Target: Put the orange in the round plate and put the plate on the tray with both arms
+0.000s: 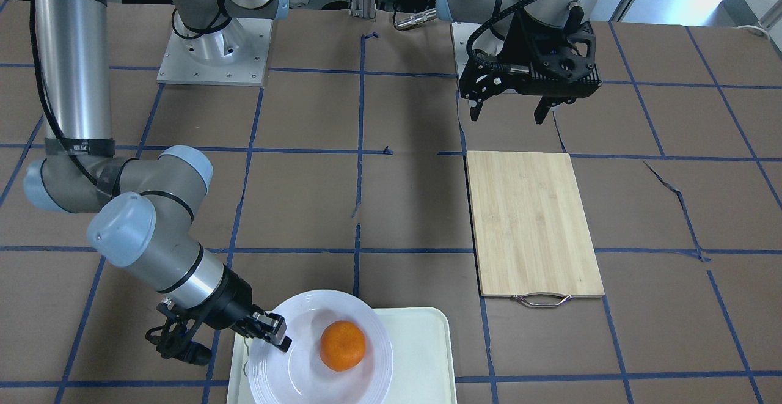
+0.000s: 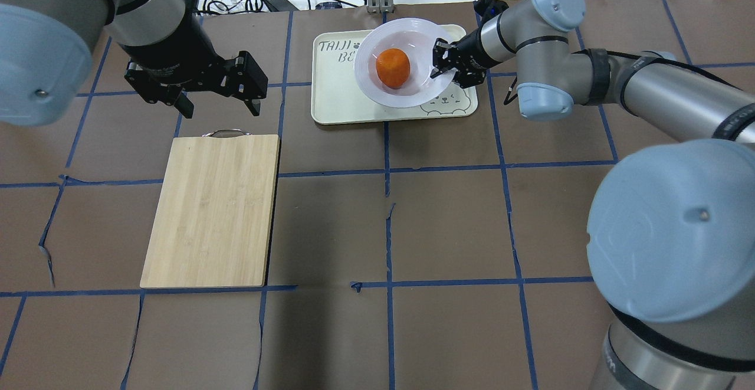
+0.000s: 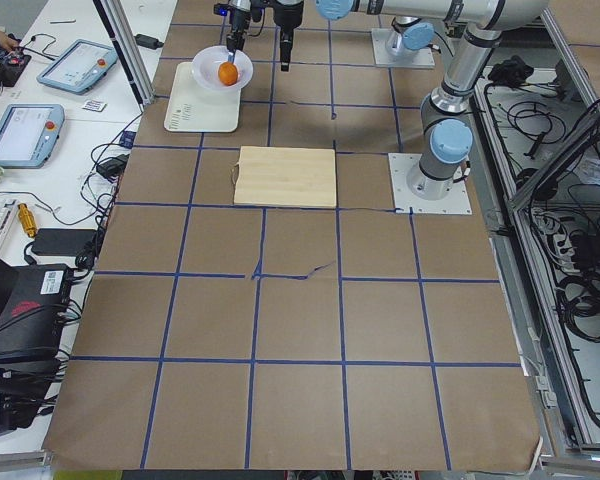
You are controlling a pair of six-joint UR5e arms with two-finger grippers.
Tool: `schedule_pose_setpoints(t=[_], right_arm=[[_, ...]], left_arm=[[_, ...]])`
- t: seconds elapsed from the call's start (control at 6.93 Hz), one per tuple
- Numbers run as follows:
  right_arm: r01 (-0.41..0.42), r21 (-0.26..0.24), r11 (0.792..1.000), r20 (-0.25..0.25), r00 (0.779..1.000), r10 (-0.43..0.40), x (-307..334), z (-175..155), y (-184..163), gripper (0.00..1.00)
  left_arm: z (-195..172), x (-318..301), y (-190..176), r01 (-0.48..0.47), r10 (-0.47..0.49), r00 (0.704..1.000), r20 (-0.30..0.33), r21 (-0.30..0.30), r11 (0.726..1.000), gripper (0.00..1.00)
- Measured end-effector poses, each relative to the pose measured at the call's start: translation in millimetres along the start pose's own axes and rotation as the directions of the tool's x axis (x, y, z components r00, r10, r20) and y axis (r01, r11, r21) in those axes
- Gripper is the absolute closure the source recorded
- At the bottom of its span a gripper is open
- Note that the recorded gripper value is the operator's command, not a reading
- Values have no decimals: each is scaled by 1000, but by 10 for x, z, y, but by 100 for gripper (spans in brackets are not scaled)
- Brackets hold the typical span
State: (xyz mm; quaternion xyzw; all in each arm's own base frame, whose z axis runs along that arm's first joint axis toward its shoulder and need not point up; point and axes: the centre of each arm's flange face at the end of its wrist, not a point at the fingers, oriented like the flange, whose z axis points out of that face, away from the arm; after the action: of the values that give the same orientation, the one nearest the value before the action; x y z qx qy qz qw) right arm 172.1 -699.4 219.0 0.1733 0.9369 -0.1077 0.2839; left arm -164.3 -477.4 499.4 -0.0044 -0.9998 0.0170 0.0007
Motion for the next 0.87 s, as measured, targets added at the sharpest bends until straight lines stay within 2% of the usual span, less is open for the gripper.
schedule_pose_setpoints(t=[0.14,0.29,0.43,0.87], right_arm=[[-20,-2,1000,2,1000,20,30,131,-108,82],[-45,-3,999,1,999,45,59,224,-169,50],[-67,-3,998,0,998,67,70,258,-193,1],[-66,29,997,-2,998,66,-12,157,-284,0]], left_arm=[[-2,0,1,0,0,1000,0,0,1000,0],[-3,-1,0,0,0,1000,-1,1,1000,0],[-3,-3,0,0,0,1000,-1,0,1000,0],[0,-6,1,0,0,1000,-1,-1,1000,0]])
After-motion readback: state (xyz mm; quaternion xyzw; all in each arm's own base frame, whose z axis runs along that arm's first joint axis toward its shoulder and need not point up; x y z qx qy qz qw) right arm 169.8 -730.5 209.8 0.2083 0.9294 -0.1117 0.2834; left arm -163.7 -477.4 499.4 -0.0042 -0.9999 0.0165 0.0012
